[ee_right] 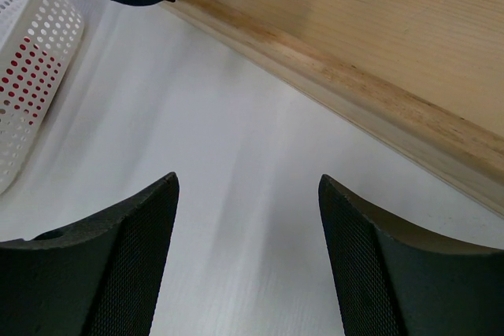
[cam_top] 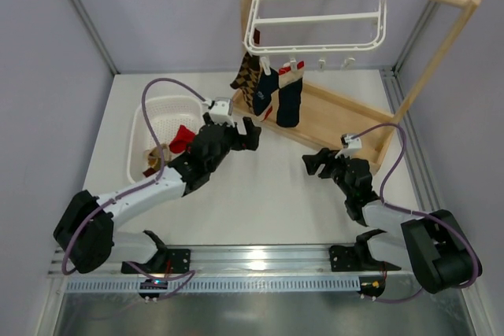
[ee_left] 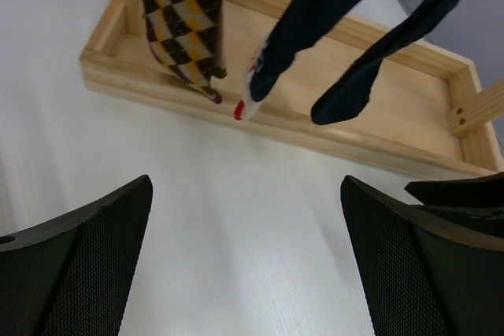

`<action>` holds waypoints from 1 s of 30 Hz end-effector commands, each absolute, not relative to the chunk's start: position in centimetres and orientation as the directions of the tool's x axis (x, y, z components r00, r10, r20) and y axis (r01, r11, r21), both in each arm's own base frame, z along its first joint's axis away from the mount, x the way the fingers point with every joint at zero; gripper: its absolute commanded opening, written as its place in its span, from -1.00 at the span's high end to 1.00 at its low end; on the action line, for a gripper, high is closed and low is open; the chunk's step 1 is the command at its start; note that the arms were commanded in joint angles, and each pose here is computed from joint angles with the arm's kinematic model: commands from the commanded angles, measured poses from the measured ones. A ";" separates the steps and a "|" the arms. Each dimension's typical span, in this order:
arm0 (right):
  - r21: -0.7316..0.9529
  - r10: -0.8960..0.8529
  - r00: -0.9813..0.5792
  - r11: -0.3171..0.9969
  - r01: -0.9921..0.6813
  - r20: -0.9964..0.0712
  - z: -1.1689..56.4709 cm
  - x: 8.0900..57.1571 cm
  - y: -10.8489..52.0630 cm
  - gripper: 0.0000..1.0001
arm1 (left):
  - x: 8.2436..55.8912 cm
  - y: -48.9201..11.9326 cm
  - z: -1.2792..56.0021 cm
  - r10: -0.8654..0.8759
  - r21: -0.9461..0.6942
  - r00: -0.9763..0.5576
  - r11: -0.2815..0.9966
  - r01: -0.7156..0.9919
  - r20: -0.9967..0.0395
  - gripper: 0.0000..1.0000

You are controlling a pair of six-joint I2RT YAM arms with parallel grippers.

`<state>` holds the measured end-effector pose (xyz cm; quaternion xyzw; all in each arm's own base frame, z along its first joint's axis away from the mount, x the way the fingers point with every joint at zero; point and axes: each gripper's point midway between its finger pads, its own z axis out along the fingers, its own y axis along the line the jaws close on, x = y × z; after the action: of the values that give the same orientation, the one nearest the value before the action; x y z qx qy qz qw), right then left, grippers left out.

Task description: Remove the socks clipped to the hanger

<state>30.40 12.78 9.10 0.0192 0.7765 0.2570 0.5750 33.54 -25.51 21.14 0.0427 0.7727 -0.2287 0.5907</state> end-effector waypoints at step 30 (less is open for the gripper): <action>0.429 0.349 -0.266 0.826 -0.366 -0.898 11.8 32.5 13.2 -0.46 | 39.3 -38.6 24.0 -0.255 -0.323 -0.200 0.772 0.547 -0.946 -0.99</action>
<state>31.11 13.17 8.49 0.0097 0.7757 0.2903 0.5603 38.37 -37.32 21.32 0.1095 0.7379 -0.2983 0.5955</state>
